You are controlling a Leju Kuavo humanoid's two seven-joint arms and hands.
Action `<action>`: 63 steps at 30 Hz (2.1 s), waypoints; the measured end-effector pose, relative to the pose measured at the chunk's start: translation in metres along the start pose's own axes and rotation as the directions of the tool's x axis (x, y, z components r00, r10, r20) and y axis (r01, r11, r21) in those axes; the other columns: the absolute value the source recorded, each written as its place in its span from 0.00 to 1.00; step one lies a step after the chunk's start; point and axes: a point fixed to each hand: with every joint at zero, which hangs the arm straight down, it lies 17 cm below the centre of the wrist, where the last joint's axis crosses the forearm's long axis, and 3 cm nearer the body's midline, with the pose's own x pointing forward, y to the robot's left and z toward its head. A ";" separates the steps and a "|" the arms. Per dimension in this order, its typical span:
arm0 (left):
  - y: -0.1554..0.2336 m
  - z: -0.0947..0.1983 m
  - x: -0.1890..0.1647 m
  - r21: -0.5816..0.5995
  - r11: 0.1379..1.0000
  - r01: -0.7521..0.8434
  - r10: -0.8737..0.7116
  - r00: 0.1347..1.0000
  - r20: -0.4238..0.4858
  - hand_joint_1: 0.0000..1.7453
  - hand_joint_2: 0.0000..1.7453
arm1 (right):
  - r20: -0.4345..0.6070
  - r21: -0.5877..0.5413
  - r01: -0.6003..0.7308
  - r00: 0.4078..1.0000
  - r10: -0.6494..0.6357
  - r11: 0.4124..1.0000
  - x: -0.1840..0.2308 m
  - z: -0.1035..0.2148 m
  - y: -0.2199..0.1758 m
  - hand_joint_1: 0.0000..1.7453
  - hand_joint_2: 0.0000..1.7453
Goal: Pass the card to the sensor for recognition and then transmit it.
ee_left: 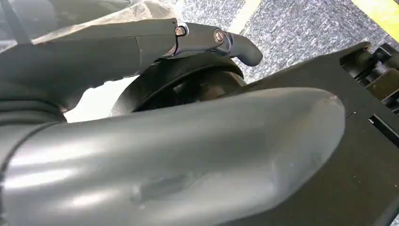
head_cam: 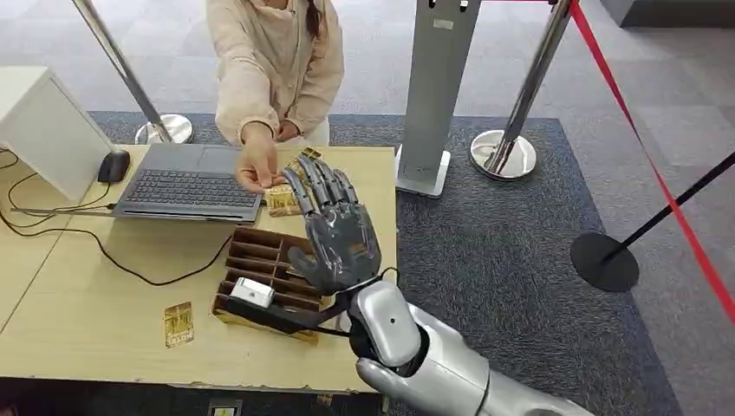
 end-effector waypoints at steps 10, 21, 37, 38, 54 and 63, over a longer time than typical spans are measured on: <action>-0.001 0.000 0.001 0.004 1.000 0.005 -0.005 1.000 0.000 0.00 0.00 | 0.008 0.004 0.018 1.000 -0.018 1.000 0.010 -0.010 0.007 0.00 1.00; -0.001 0.000 0.001 0.007 1.000 0.007 -0.007 1.000 0.001 0.00 0.00 | 0.010 -0.001 0.038 0.999 -0.038 0.999 0.018 -0.021 0.011 0.00 1.00; 0.000 0.000 0.001 0.010 1.000 0.003 -0.003 1.000 0.001 0.00 0.00 | -0.001 0.007 0.101 0.995 -0.101 0.995 0.027 -0.026 0.019 0.05 1.00; 0.000 0.000 0.001 0.011 1.000 0.001 -0.001 1.000 0.002 0.00 0.00 | -0.007 0.010 0.113 0.994 -0.113 0.994 0.027 -0.026 0.020 0.13 1.00; 0.000 0.000 0.001 0.019 0.999 -0.032 0.032 0.999 0.012 0.00 0.00 | -0.048 0.014 0.176 0.983 -0.175 0.984 0.019 -0.024 0.033 1.00 1.00; -0.001 -0.001 0.002 0.019 0.999 -0.036 0.036 0.999 0.015 0.00 0.00 | -0.066 0.028 0.172 0.983 -0.170 0.985 0.014 -0.022 0.039 1.00 1.00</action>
